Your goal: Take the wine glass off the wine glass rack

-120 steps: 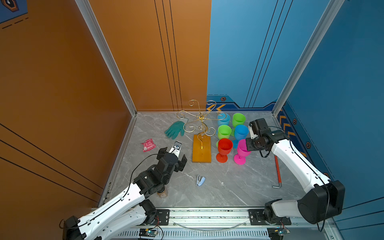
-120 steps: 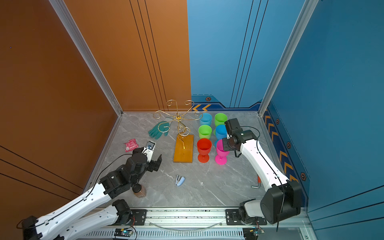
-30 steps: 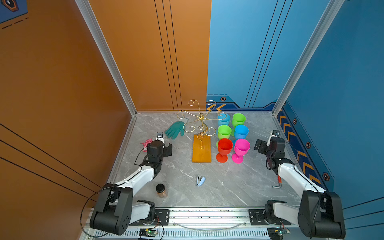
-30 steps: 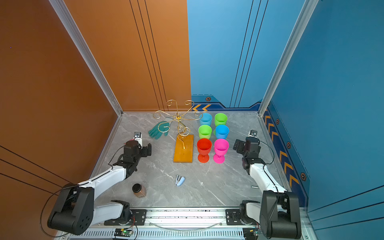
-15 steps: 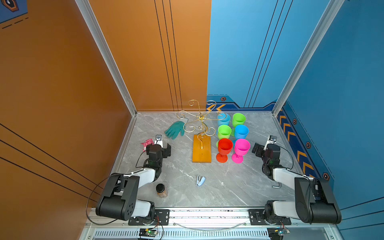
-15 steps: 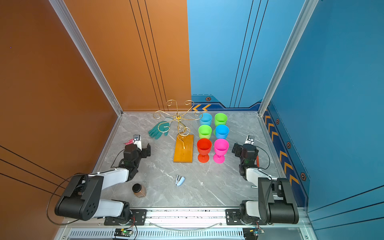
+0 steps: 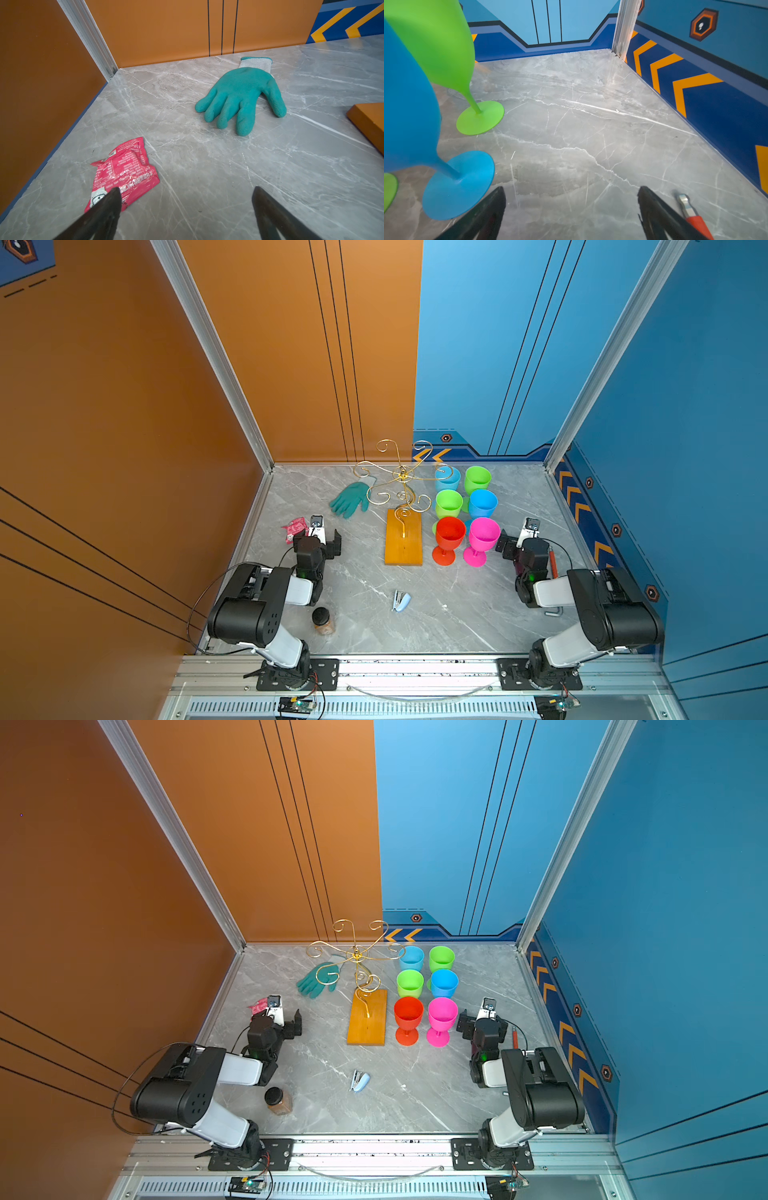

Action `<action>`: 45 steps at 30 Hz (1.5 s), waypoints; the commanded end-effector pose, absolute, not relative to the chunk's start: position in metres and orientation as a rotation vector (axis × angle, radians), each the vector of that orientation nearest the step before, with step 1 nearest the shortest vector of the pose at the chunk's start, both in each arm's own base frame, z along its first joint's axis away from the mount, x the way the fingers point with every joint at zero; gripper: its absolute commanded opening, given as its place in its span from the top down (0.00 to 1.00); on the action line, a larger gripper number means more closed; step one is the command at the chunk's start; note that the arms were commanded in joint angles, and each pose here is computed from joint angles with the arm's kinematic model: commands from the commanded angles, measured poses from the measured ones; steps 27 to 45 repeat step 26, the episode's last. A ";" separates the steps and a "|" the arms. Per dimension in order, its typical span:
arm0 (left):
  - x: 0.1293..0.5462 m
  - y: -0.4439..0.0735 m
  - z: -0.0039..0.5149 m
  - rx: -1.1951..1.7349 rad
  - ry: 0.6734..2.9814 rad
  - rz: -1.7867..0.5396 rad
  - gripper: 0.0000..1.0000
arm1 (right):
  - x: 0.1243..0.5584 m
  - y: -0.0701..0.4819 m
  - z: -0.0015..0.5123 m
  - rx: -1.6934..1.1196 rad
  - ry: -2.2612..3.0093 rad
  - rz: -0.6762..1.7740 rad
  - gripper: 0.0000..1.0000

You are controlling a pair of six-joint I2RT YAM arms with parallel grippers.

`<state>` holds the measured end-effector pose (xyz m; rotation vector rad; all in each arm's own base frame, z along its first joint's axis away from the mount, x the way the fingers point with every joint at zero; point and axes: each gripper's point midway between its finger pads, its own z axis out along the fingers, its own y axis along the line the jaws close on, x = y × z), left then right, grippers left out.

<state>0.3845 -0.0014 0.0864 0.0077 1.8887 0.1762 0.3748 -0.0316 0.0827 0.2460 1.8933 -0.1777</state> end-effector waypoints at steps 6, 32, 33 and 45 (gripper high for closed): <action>0.397 0.014 0.089 -0.064 1.921 0.085 0.02 | 0.383 -0.039 0.098 0.282 1.847 -0.239 0.00; 0.397 0.014 0.089 -0.064 1.921 0.091 0.02 | 0.385 -0.036 0.097 0.262 1.860 -0.235 0.00; 0.397 0.014 0.089 -0.064 1.921 0.091 0.02 | 0.385 -0.036 0.097 0.262 1.860 -0.235 0.00; 0.397 0.014 0.089 -0.064 1.921 0.091 0.02 | 0.385 -0.036 0.097 0.262 1.860 -0.235 0.00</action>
